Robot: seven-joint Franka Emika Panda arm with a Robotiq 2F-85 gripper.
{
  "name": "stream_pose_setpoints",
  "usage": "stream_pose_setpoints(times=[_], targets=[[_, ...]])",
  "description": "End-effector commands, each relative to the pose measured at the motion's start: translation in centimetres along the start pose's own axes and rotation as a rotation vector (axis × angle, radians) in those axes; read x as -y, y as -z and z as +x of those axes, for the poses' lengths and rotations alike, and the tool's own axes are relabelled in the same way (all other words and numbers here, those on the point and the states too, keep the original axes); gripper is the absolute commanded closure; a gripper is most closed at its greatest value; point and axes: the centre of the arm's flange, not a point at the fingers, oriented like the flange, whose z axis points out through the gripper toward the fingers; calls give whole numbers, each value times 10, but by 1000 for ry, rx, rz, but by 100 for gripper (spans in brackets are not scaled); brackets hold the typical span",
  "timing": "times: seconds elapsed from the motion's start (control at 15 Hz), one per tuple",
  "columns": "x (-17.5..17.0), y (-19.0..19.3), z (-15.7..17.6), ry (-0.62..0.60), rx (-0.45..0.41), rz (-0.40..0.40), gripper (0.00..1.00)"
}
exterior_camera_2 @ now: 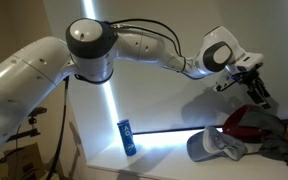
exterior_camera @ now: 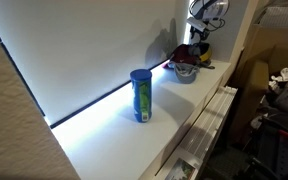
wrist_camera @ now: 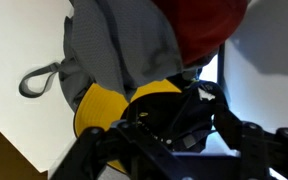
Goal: Pick up the grey cloth and put it on top of the blue container.
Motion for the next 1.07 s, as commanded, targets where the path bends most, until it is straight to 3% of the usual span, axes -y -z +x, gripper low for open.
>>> stream_pose_setpoints(times=[0.0,0.07,0.13,0.27,0.4,0.53,0.6,1.0], targets=[[-15,-36,14,-180,-91,-11,0],[-13,-20,9,-103,-43,-10,8],[-18,-29,13,-136,-61,-16,2],[-24,-38,15,-160,-76,-23,0],[-22,-39,16,-84,55,-44,0],[-18,-47,9,-42,129,-85,0],[-23,-47,1,-76,47,-50,0],[-23,-48,-1,-73,55,-55,0]])
